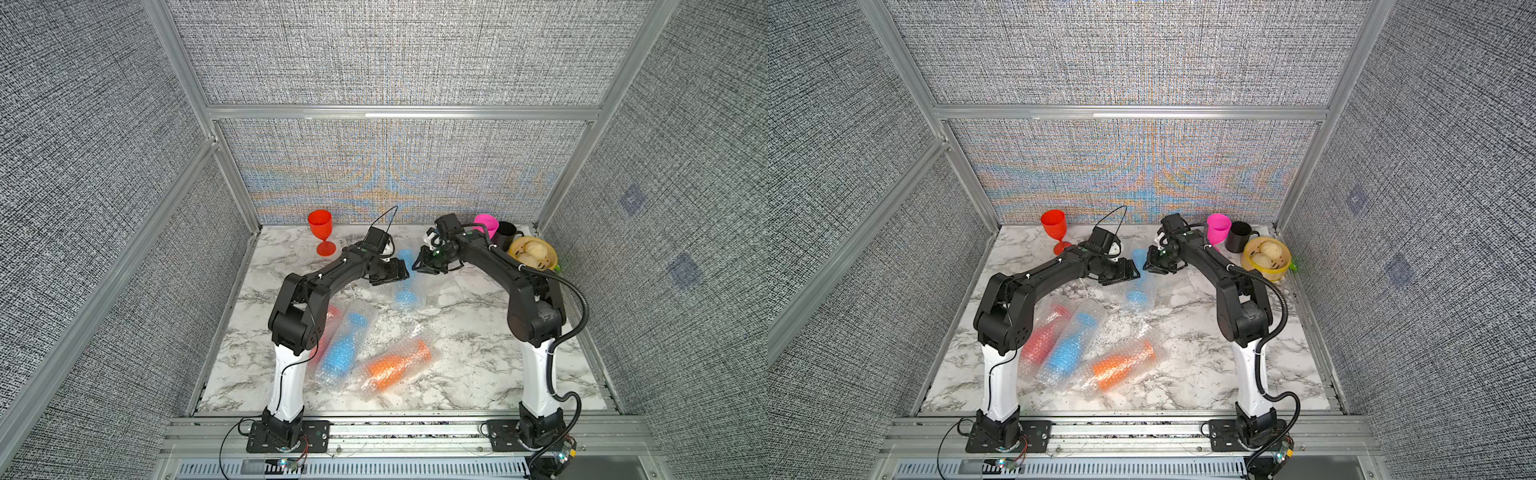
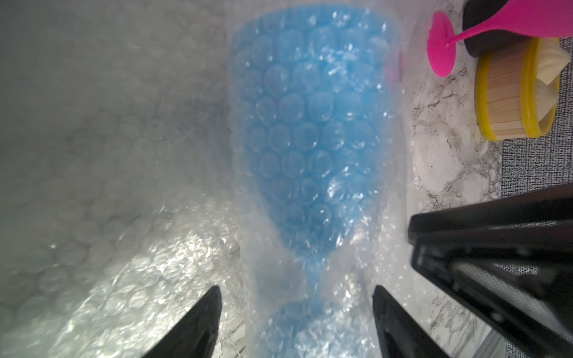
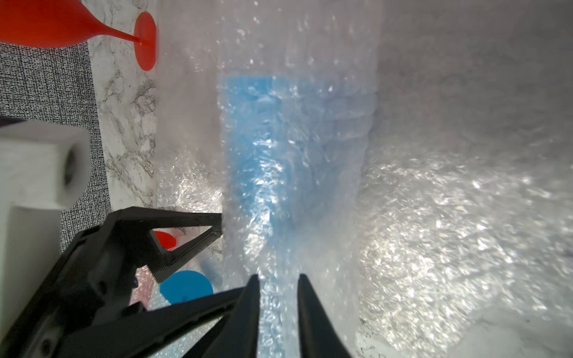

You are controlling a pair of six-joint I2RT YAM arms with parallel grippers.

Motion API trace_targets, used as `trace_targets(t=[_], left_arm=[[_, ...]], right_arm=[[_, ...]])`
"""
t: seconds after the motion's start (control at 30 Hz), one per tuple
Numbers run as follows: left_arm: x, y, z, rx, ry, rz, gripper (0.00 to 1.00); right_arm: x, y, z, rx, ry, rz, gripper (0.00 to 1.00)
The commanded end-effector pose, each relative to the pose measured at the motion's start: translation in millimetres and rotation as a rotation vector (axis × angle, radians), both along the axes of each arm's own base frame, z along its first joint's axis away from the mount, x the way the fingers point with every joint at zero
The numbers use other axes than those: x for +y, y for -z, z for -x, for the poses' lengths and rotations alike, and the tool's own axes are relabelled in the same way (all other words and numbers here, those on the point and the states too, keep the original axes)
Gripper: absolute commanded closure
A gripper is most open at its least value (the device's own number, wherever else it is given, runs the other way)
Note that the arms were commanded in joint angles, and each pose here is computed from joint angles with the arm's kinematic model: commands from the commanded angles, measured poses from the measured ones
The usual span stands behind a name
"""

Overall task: Unpack wine glasses from bubble wrap
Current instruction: Unwrap the bubble wrap.

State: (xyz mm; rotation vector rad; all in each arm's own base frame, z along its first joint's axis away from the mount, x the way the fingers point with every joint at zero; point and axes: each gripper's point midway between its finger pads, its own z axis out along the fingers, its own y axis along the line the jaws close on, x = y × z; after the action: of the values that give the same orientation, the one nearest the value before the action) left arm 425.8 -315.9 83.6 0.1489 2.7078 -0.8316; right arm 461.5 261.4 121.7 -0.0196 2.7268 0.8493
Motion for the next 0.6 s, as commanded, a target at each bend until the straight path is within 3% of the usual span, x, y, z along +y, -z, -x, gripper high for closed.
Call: trace_targets(t=[0.0, 0.13, 0.23, 0.33, 0.57], left_arm=[[-0.3, 1.6, 1.7, 0.007, 0.014, -0.004, 0.24], [-0.4, 4.4, 2.3, 0.015, 0.014, -0.003, 0.25], [-1.4, 2.5, 2.7, 0.012, 0.016, 0.002, 0.25], [-1.6, -0.1, 1.6, 0.009, 0.013, 0.007, 0.25], [-3.8, 1.1, 1.9, 0.018, 0.014, 0.020, 0.25]], right_arm=[[-8.2, -10.6, 1.7, -0.042, -0.021, 0.051, 0.56], [-15.4, -8.0, 3.4, -0.056, -0.054, 0.129, 0.35], [-16.1, 0.6, 4.7, -0.044, -0.098, 0.200, 0.27], [-15.2, 9.0, 4.5, -0.034, -0.127, 0.252, 0.27], [-16.6, 24.1, 0.6, -0.012, -0.142, 0.303, 0.41]])
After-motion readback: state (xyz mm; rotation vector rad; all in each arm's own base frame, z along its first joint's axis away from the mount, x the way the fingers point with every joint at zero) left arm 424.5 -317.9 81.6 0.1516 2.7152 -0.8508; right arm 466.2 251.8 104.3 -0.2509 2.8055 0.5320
